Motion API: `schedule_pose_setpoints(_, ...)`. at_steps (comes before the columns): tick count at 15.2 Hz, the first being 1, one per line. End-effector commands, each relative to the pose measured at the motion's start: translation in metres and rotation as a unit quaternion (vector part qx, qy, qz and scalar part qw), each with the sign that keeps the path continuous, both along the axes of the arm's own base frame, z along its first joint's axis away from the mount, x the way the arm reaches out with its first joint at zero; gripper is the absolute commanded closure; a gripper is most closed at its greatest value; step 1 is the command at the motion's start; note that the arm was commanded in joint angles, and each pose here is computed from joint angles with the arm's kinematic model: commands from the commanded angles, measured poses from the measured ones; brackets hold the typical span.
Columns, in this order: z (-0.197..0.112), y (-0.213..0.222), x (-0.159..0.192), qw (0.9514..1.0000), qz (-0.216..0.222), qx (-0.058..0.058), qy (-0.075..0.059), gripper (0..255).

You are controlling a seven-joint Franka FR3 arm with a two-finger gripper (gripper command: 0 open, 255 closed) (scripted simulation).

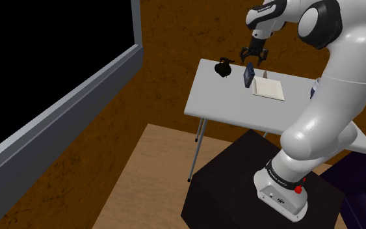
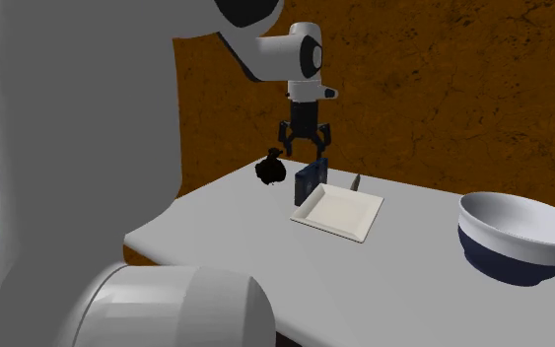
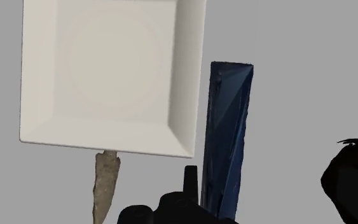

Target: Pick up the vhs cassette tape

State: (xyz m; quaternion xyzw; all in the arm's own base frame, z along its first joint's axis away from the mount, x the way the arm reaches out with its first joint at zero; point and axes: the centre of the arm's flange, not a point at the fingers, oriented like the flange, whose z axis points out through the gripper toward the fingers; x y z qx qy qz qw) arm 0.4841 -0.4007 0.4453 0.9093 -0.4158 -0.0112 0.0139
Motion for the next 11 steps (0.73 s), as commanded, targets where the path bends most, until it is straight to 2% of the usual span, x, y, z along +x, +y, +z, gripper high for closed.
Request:
schedule_pose_setpoints(1, -0.012, -0.024, -0.003, 0.9997, -0.025, -0.001, 0.002, 0)
schedule_pose_setpoints(11, -0.054, -0.031, -0.004, 0.9995, -0.032, -0.001, 0.003, 0)
